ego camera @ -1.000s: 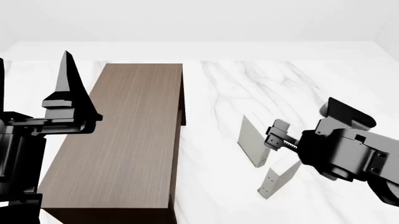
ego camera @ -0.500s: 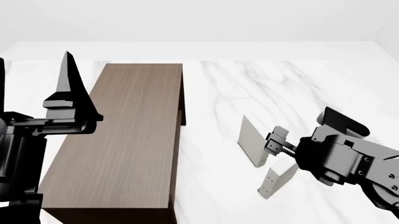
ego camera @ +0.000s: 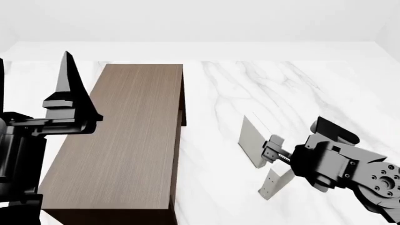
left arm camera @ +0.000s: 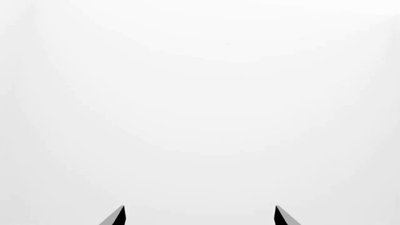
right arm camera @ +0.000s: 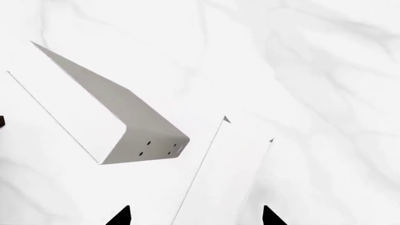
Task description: Pick up the book on the right and place it under the cabinet shelf.
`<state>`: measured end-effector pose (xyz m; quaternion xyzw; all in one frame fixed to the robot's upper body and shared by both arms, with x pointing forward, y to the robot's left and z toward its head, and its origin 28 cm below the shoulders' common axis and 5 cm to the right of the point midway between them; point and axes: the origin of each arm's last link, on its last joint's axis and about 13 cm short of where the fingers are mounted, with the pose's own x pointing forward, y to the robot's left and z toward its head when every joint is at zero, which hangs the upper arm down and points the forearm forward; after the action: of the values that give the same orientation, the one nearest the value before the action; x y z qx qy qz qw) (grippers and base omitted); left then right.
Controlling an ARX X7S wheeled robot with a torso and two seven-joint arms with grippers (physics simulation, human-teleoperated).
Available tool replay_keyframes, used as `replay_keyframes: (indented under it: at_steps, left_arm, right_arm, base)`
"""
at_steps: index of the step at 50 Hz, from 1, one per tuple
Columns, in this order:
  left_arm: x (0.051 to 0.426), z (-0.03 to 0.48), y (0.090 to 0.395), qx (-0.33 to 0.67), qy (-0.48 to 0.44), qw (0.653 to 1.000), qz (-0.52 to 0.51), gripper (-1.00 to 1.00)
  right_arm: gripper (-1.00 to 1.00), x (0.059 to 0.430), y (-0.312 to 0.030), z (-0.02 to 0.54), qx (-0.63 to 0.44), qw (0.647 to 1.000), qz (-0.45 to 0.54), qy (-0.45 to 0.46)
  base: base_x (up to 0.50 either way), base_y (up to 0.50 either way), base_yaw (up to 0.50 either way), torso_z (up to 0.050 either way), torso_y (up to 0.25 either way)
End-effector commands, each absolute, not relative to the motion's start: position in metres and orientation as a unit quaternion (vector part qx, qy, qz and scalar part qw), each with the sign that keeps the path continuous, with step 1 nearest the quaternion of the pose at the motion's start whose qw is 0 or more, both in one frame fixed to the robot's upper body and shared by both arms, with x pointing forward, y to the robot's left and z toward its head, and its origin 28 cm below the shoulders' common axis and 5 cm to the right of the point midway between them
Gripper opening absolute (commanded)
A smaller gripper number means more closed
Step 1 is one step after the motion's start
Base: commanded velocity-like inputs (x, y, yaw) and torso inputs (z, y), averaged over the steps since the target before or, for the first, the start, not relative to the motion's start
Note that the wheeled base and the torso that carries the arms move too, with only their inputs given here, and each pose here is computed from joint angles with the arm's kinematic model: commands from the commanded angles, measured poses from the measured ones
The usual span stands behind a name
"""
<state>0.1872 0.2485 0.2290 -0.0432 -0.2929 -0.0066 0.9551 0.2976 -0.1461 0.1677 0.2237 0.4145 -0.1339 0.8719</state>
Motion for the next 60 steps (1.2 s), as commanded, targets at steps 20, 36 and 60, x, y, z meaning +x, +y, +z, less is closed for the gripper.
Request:
replay_keyframes:
  at_steps: [20,36,60]
  left_arm:
    - [0.188,0.229,0.249,-0.041,-0.292,0.955,-0.005,1.00]
    - [0.187,0.229,0.249,-0.041,-0.293,0.955,-0.003,1.00]
    - [0.186,0.230,0.249,-0.042,-0.295,0.955,-0.002,1.00]
  right_arm:
    - [1.00,0.305,-0.146,0.136,0.231,0.857,-0.133,0.442]
    - [-1.00,0.303,-0.149,0.137,0.211,0.857,-0.163,0.441]
    - [-1.00,0.291,-0.167,0.157,0.178,0.869,-0.217,0.407]
  base:
    - [0.00,0.00,0.00,0.000,0.000]
    - [0.00,0.00,0.00,0.000,0.000]
    - [0.00,0.00,0.00,0.000,0.000]
